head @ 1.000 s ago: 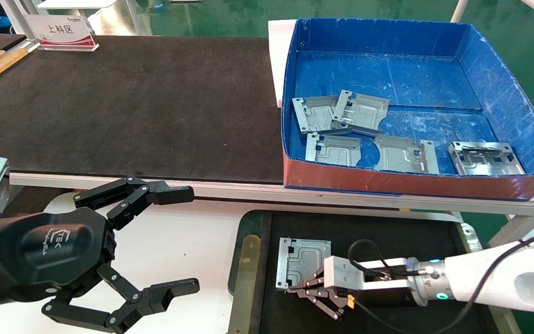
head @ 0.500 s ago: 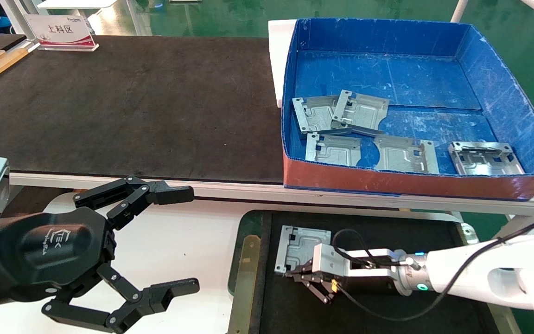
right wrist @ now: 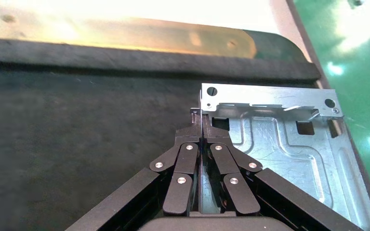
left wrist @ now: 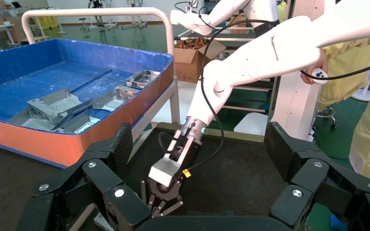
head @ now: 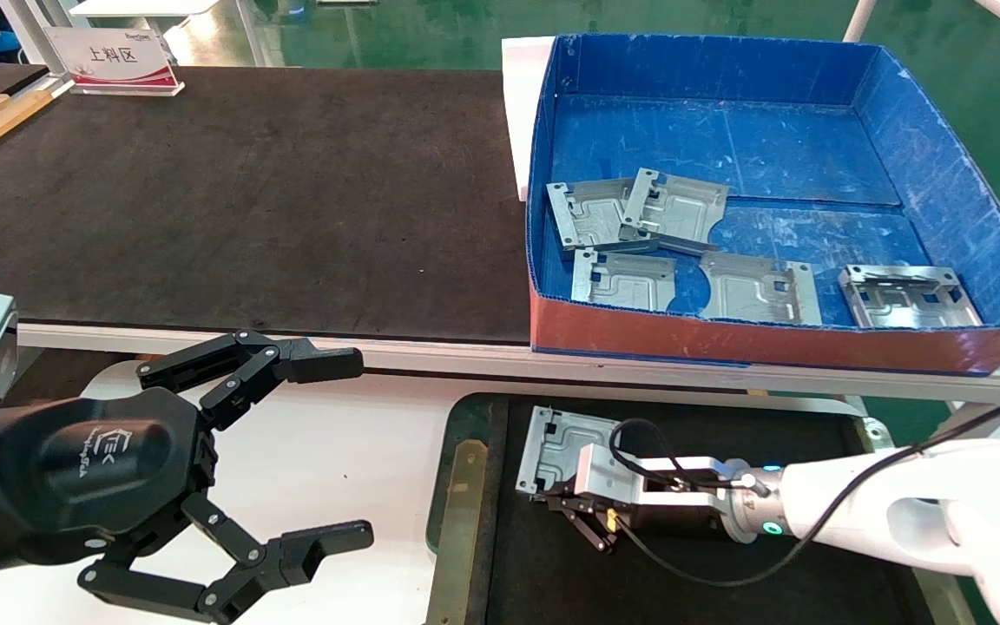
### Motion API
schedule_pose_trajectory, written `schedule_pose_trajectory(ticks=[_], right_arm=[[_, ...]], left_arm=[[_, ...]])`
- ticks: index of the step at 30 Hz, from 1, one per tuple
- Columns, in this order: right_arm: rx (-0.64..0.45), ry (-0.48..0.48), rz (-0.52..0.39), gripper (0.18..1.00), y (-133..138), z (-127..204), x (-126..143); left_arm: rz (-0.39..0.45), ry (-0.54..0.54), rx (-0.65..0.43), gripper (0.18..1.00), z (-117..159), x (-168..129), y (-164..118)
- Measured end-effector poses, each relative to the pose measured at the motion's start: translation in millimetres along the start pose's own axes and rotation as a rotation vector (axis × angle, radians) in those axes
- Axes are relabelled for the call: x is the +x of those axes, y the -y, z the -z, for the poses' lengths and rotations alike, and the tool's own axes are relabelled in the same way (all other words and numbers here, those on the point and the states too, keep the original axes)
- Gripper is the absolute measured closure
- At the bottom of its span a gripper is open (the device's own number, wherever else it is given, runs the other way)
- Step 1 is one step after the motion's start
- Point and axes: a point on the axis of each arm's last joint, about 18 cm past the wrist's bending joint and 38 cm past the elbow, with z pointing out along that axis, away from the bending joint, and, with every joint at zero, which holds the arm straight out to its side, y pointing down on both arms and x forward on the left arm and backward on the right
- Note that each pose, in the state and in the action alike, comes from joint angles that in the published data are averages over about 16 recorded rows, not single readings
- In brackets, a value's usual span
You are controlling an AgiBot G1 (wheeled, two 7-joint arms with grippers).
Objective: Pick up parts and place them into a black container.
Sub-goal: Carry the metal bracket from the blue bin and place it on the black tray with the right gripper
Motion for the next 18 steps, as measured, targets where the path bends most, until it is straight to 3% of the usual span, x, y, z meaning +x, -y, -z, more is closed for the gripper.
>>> schedule_pose_trajectory(ticks=[18], right_arm=[[0.015, 0.049, 0.005, 0.985, 5.7, -2.1, -7.4]], left_arm=[[0.0, 0.0, 0.0, 0.184, 0.0, 0.0, 0.0]])
